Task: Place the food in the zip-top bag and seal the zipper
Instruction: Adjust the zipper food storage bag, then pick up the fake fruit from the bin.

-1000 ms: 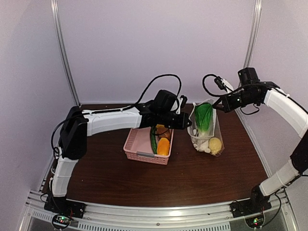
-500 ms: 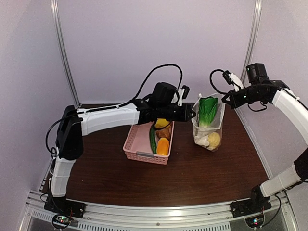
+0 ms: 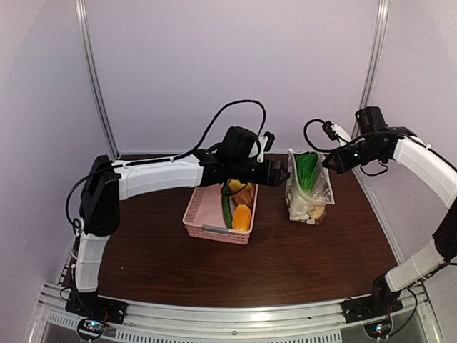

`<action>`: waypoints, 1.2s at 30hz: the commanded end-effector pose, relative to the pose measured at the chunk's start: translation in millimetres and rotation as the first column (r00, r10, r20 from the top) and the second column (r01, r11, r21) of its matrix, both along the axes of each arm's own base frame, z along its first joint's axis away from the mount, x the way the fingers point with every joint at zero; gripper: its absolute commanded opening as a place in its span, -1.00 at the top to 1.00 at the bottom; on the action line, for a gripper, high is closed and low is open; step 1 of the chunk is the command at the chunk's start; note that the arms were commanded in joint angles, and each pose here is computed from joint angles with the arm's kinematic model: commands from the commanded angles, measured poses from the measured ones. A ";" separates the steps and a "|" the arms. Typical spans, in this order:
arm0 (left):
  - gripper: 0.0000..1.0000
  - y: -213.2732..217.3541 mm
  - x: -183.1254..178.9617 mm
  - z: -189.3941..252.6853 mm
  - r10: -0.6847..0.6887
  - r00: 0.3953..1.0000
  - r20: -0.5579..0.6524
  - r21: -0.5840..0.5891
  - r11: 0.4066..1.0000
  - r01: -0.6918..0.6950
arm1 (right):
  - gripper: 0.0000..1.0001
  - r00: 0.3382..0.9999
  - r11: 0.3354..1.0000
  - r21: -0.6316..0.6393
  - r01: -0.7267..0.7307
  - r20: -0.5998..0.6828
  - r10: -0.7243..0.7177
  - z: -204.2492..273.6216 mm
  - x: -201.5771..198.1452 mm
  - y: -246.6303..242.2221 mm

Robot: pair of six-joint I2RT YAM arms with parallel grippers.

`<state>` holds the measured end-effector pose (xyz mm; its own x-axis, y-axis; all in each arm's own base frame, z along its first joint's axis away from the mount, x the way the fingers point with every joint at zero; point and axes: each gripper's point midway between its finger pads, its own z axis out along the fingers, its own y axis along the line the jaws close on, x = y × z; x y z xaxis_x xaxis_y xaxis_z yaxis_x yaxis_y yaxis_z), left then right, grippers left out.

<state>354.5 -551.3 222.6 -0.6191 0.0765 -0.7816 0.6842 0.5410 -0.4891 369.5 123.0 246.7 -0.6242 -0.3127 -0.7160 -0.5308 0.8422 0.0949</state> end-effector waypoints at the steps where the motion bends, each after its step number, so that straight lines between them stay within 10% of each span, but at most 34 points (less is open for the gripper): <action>1: -0.64 62.0 7.3 21.7 0.082 0.990 0.111 0.114 0.989 -0.094 | 1.00 0.997 0.993 0.090 -0.082 0.018 0.081 9.1 -8.7 17.8; 11: -0.68 153.9 0.1 -87.3 0.128 0.989 -0.079 0.479 0.875 -0.075 | 1.00 0.982 0.962 0.206 -0.177 -0.032 0.188 1.5 -17.7 42.3; 19: -0.80 140.9 -6.3 -120.4 0.109 0.974 -0.197 0.480 0.877 -0.001 | 1.00 0.982 0.964 0.206 -0.170 -0.046 0.183 -3.8 -18.3 42.6; 36: -0.39 113.4 6.0 -157.9 0.086 0.937 -0.337 0.443 0.893 0.078 | 1.00 0.981 0.963 0.209 -0.173 -0.055 0.188 -10.1 -22.9 43.0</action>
<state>360.5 -430.7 73.2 -0.8221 0.3582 -0.4426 0.5276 0.7714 -0.3556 349.8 161.3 237.1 -0.6236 -0.2823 -0.7290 -0.6492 0.7066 0.2817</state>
